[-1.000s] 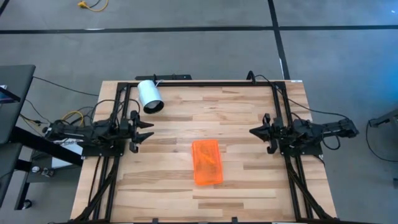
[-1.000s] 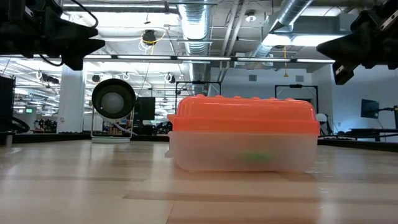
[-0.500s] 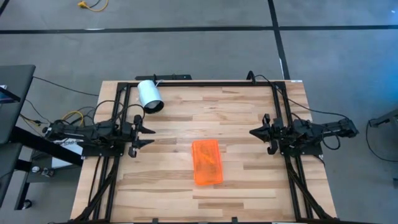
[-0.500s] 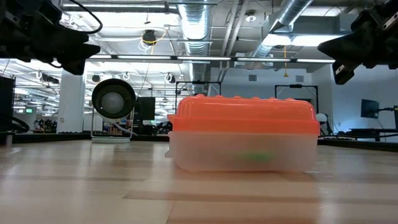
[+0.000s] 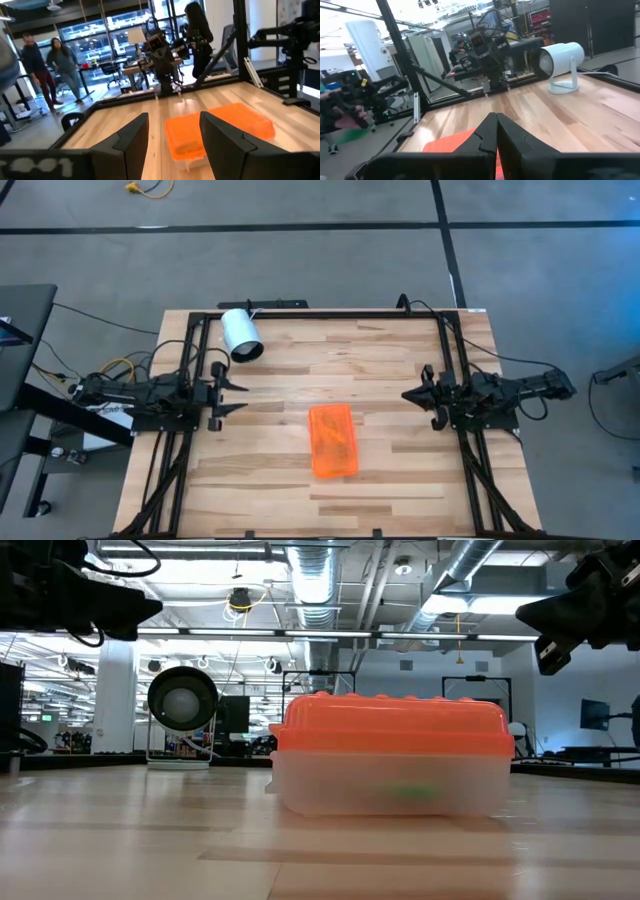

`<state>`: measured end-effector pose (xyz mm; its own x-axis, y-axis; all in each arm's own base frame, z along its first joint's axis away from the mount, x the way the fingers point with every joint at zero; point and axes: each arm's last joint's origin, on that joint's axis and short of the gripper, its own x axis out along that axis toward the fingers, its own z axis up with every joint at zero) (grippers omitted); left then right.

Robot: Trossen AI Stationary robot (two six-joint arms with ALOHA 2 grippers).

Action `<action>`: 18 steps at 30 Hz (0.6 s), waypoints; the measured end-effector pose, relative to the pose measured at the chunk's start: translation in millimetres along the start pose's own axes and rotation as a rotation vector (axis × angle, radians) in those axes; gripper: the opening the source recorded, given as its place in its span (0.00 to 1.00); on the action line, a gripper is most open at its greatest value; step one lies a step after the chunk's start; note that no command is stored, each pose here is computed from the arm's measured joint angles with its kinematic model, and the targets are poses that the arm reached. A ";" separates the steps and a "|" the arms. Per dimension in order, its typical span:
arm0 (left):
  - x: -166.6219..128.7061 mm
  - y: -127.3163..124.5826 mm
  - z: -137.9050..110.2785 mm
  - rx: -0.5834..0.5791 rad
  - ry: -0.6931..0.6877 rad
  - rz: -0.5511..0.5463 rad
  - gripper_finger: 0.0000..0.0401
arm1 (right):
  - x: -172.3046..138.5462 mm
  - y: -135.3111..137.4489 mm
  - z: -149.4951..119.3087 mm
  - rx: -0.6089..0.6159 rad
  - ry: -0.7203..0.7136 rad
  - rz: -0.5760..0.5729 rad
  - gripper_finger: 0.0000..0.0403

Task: Pick & place school supplies into a supply box
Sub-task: Return to Home Position

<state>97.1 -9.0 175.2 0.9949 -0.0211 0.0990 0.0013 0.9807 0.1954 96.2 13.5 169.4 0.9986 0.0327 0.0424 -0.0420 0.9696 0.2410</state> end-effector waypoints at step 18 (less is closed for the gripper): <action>-0.1 -1.5 -5.5 -0.014 0.054 -0.021 0.42 | -0.2 1.5 -0.5 0.001 0.004 0.013 0.00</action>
<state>97.5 -9.4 169.5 0.9986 -0.0319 0.0423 0.0237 0.9828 0.1832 95.9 15.1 169.2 0.9980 0.0467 0.0416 -0.0554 0.9689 0.2410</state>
